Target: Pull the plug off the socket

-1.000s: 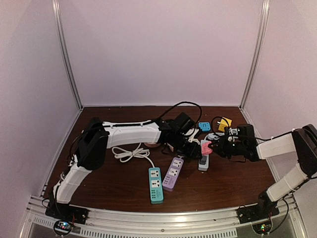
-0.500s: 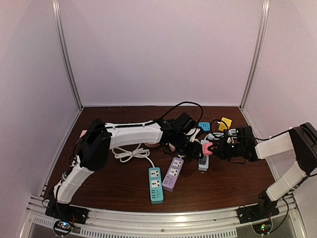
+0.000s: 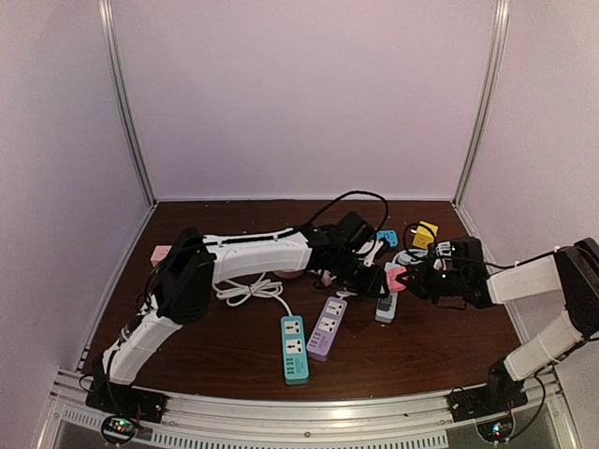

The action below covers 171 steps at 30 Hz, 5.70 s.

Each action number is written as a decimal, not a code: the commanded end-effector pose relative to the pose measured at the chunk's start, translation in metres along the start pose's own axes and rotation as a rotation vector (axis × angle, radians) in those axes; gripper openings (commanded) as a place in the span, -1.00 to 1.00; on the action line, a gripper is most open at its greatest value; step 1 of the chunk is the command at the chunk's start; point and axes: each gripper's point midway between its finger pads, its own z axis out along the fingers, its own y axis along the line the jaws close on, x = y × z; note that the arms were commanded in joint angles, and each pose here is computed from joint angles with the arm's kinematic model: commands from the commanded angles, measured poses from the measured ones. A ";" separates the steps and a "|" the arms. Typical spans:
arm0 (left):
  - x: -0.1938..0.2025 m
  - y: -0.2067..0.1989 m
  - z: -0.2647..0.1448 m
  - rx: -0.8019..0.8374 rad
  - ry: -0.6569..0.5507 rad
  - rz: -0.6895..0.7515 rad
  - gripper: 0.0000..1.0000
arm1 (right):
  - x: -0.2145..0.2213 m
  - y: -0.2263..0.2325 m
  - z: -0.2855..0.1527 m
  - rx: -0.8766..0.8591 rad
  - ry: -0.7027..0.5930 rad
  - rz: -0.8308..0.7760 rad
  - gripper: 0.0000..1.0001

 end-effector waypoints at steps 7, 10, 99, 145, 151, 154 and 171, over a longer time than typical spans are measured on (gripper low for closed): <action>0.027 0.018 0.009 -0.043 0.092 0.012 -0.16 | 0.005 0.011 -0.022 0.021 -0.065 0.033 -0.87; 0.030 0.018 0.011 -0.035 0.100 0.012 -0.16 | 0.003 0.009 -0.016 0.021 -0.062 0.037 -0.87; -0.063 0.006 -0.137 -0.087 -0.204 0.054 -0.05 | -0.057 -0.073 -0.116 1.006 -0.113 -0.325 -0.76; -0.032 0.002 -0.105 -0.122 -0.151 -0.024 -0.06 | 0.008 -0.035 -0.012 0.617 0.085 -0.348 -0.21; -0.035 0.007 -0.105 -0.153 -0.164 -0.055 -0.07 | 0.021 -0.047 -0.019 0.627 0.093 -0.338 -0.26; -0.038 0.008 -0.110 -0.171 -0.174 -0.060 -0.07 | 0.030 -0.048 -0.017 0.613 0.101 -0.338 -0.29; -0.037 0.053 -0.150 -0.266 -0.211 -0.099 -0.06 | 0.071 0.014 0.066 0.392 0.190 -0.364 -0.34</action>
